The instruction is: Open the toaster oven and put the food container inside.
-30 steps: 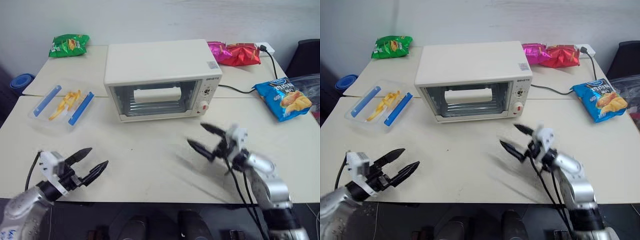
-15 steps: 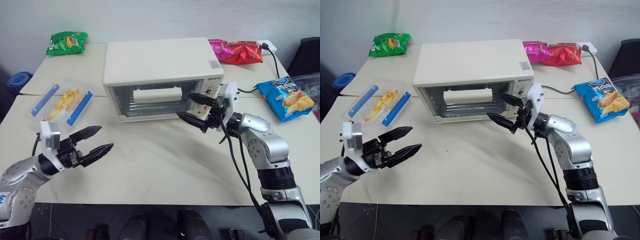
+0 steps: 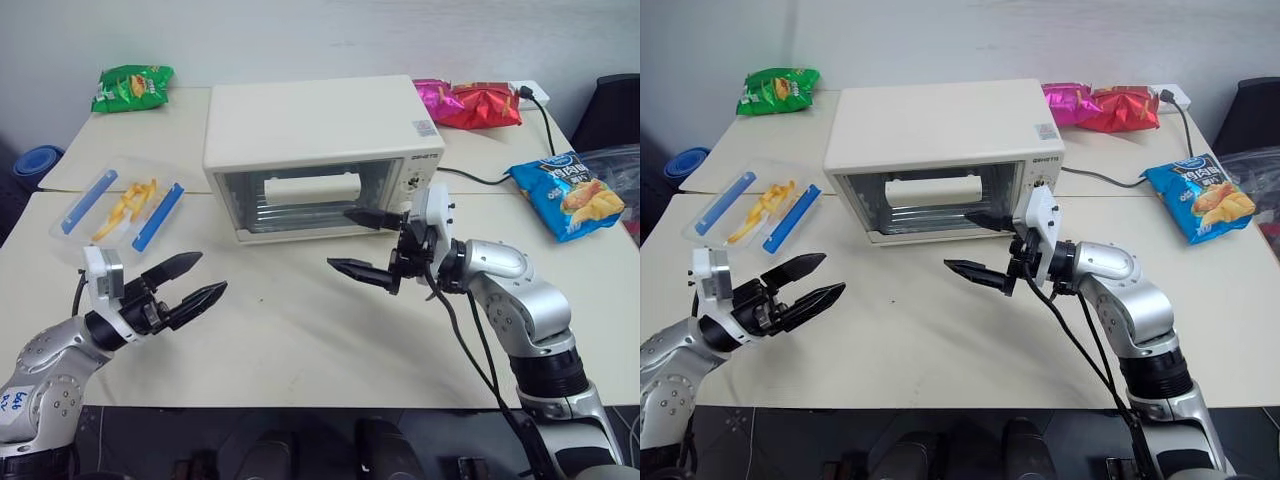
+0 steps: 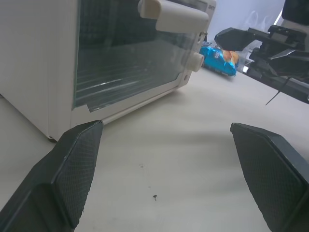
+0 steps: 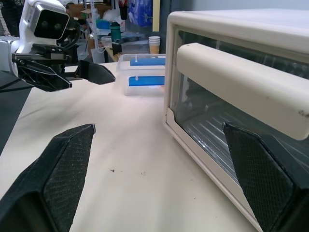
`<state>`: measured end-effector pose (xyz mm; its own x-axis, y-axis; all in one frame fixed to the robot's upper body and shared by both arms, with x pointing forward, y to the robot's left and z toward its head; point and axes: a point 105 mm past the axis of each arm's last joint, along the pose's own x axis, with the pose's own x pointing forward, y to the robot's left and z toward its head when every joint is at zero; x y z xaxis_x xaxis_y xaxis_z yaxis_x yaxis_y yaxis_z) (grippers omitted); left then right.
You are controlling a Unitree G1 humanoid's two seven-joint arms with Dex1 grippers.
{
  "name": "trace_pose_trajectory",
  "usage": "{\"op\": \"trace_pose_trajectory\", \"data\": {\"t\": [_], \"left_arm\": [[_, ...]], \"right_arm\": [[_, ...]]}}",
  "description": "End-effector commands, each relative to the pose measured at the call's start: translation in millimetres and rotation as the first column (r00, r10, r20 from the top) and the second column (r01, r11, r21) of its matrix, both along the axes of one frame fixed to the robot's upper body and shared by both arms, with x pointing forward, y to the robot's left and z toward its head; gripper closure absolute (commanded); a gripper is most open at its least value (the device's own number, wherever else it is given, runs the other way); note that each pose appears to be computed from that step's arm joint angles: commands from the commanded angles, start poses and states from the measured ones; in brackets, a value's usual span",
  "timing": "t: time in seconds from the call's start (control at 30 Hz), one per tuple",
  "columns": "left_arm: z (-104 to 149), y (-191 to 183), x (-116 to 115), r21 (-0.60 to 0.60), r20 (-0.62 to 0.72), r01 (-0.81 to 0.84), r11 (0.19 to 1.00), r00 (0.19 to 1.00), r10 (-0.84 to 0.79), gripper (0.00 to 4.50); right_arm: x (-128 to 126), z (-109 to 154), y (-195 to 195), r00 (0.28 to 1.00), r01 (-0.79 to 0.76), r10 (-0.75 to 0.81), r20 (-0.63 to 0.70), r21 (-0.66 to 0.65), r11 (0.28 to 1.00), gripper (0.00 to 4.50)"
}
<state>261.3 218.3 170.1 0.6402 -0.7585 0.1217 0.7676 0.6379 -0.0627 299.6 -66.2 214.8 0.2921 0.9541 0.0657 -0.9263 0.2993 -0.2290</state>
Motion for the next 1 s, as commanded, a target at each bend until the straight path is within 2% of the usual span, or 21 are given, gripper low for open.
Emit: {"op": "trace_pose_trajectory", "data": {"t": [0.03, 0.2, 0.33, 0.47, 0.73, 0.87, 0.93, 1.0], "left_arm": [[5, -1, 2, 0.011, 0.029, 0.021, 1.000, 0.999, -0.022, 0.00], [12, -10, -2, -0.008, 0.032, 0.098, 0.995, 0.995, -0.098, 0.00], [24, -23, -6, -0.010, 0.070, 0.147, 0.989, 0.987, -0.146, 0.00], [36, -31, -6, -0.022, 0.121, 0.140, 0.990, 0.983, -0.137, 0.00], [37, -26, -4, -0.020, 0.111, 0.108, 0.994, 0.988, -0.105, 0.00], [67, -10, 4, -0.114, 0.142, 0.075, 0.991, 0.988, -0.058, 0.00], [78, 1, 6, -0.141, 0.146, 0.088, 0.986, 0.987, -0.067, 0.41], [81, 6, 14, -0.115, 0.147, 0.066, 0.991, 0.988, -0.049, 0.86]], "right_arm": [[3, 6, -8, 0.996, 0.086, -0.086, -0.006, 0.025, 0.996, 0.13], [31, 11, -20, 0.974, 0.225, -0.225, -0.011, 0.049, 0.973, 0.13], [37, 19, -16, 0.976, 0.216, -0.218, 0.019, 0.060, 0.974, 0.13], [31, 27, -5, 0.988, 0.144, -0.147, 0.041, 0.086, 0.986, 0.13], [-1, 13, 3, 0.999, 0.004, -0.003, -0.032, 0.025, 1.000, 0.13], [-20, -7, 1, 0.997, -0.056, 0.053, -0.047, -0.070, 0.996, 0.13], [-22, -14, 0, 0.998, -0.049, 0.045, -0.047, -0.086, 0.995, 0.00], [-22, -15, 0, 0.998, -0.041, 0.038, -0.044, -0.082, 0.996, 0.00]]}}
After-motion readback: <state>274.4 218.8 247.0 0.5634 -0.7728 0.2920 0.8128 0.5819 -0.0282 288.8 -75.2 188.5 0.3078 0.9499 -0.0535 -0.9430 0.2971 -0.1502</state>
